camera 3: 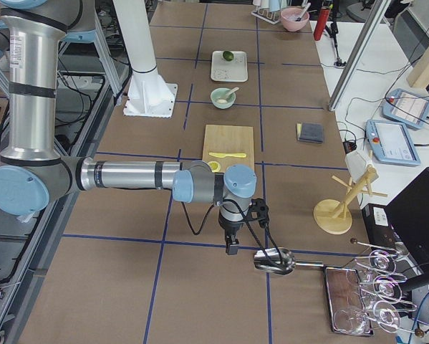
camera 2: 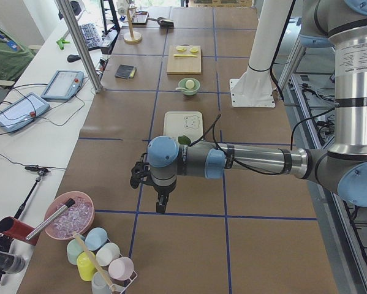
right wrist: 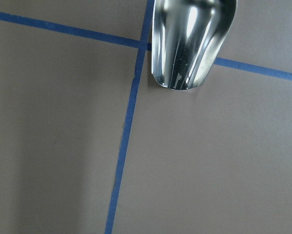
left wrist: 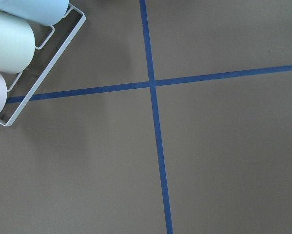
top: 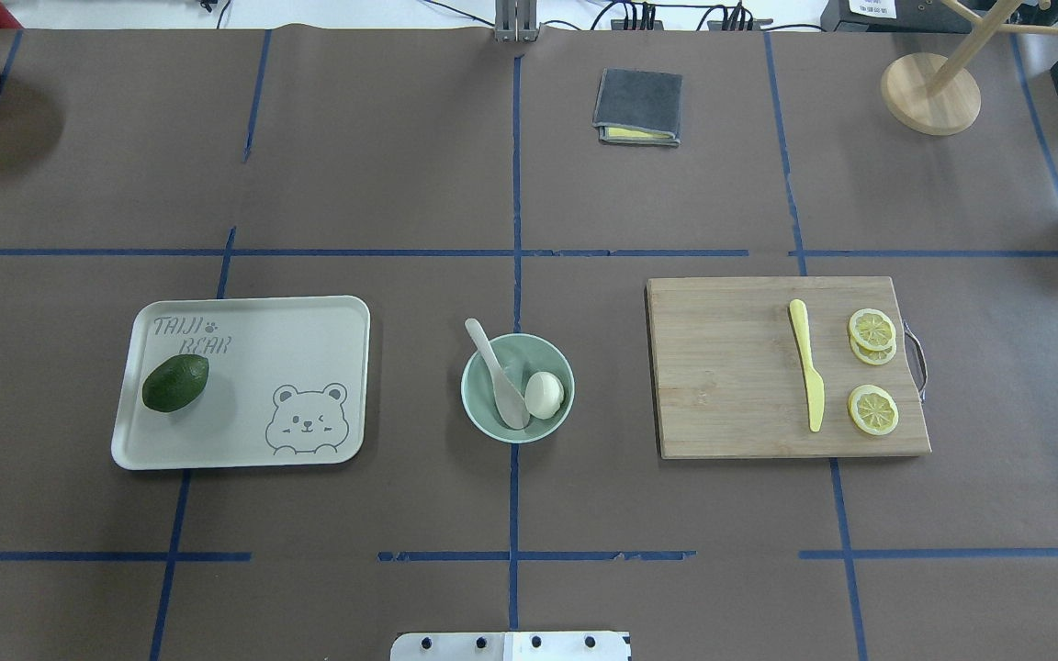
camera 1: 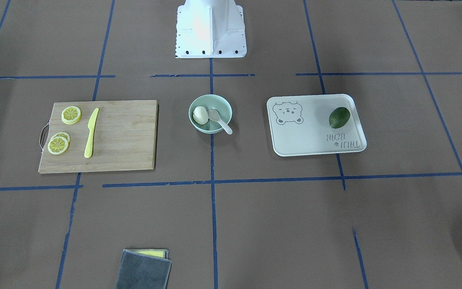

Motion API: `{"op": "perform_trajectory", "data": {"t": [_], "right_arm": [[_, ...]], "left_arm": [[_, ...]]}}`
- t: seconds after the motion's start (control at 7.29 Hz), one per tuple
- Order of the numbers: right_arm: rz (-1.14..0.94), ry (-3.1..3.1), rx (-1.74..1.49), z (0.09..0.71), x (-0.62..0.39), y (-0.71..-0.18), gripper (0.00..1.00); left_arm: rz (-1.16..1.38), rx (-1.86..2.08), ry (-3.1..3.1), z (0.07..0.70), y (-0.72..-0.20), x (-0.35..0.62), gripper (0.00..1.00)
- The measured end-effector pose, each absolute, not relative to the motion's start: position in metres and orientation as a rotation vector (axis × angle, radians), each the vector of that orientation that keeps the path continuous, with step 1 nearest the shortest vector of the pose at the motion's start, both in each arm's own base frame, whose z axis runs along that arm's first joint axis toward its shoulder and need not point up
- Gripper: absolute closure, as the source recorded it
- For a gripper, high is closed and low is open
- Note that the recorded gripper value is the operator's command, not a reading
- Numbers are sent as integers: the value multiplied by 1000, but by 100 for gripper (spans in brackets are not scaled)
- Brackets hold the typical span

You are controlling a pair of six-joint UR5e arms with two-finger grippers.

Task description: Put spoon and bun in bowl

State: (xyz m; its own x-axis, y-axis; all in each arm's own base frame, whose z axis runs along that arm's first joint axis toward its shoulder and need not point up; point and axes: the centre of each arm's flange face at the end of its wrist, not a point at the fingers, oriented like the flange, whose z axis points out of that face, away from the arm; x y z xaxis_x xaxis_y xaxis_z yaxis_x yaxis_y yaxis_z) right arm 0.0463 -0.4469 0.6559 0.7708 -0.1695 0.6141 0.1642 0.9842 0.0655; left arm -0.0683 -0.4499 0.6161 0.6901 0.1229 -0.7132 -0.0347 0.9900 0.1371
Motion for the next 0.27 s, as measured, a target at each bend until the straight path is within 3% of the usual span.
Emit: {"op": "perform_trajectory", "data": {"t": [0.27], "right_arm": [[-181, -671, 8, 656, 46, -447, 0]], "left_arm": [[89, 117, 805, 616, -450, -68, 0]]}}
